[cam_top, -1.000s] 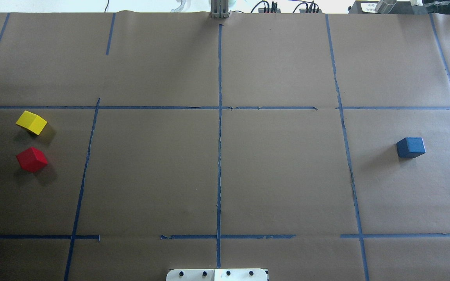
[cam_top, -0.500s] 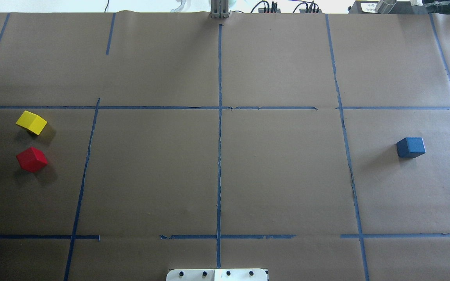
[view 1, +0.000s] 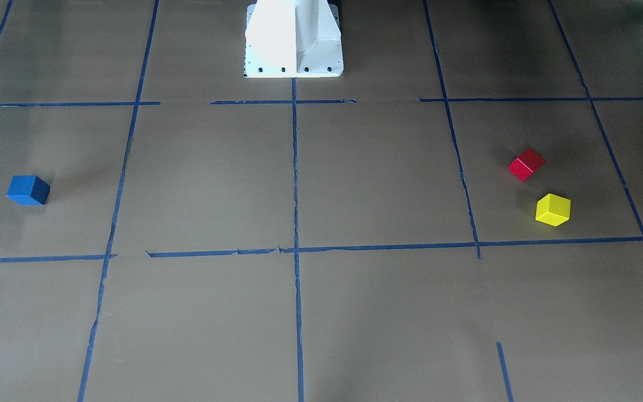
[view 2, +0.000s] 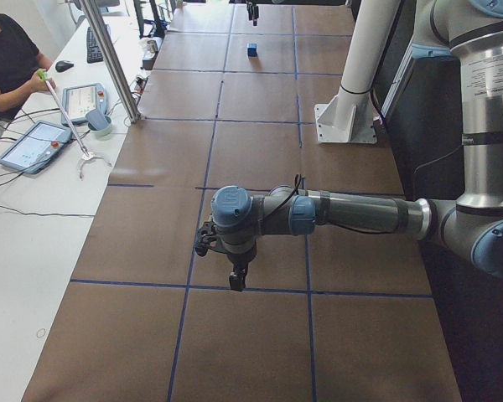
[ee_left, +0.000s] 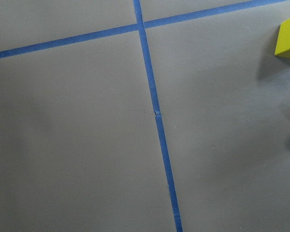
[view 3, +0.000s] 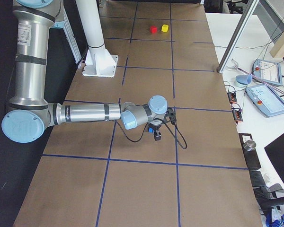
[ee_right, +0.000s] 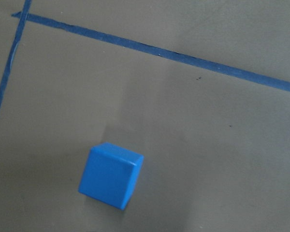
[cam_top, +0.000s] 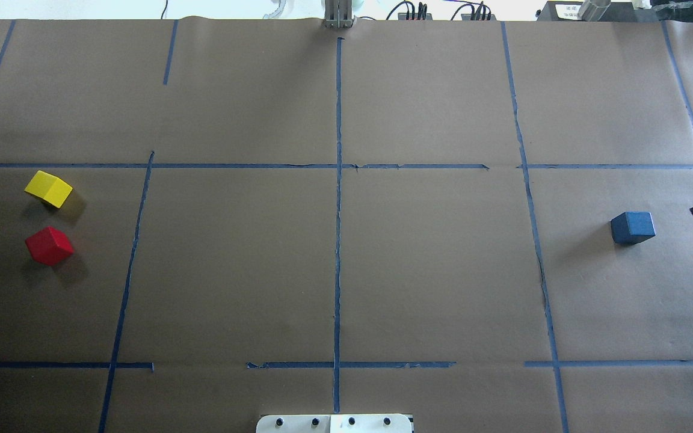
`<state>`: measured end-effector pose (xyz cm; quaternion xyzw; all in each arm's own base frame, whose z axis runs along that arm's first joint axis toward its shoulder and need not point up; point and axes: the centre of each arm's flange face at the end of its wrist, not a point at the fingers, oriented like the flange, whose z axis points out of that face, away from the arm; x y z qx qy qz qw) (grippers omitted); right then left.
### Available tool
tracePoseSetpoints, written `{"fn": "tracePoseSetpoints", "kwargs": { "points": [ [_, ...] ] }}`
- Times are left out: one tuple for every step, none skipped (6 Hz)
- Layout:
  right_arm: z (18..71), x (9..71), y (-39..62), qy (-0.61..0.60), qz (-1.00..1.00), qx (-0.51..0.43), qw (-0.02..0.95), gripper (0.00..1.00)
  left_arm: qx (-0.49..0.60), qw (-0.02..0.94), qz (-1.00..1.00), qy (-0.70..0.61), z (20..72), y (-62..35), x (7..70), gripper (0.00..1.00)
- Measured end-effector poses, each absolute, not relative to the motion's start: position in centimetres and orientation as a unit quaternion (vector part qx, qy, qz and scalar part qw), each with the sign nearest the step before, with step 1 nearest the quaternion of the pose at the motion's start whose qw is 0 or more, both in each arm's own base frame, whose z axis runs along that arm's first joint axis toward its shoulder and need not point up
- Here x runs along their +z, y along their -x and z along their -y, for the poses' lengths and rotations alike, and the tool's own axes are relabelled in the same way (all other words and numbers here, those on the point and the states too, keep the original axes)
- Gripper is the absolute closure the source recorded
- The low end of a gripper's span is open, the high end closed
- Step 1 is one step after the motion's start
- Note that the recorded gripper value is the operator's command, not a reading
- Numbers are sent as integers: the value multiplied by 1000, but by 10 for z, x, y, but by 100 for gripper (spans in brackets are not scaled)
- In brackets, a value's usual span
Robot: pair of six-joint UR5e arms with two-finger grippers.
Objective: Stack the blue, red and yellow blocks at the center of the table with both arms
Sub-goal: 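Lower the right gripper onto the blue cube and close it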
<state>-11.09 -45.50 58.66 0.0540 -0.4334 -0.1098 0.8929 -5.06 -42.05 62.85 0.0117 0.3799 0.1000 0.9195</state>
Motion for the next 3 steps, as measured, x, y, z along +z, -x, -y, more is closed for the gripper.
{"fn": "tracePoseSetpoints", "kwargs": {
  "points": [
    [456,573,145,-44,430,-73,899,1,100,920,-380,-12,420,51,628,0],
    [454,568,168,-45,422,-61,903,1,100,919,-380,-13,421,51,627,0],
    [451,569,184,-46,411,-59,909,1,101,919,-380,-14,421,50,626,0]
  ]
}}
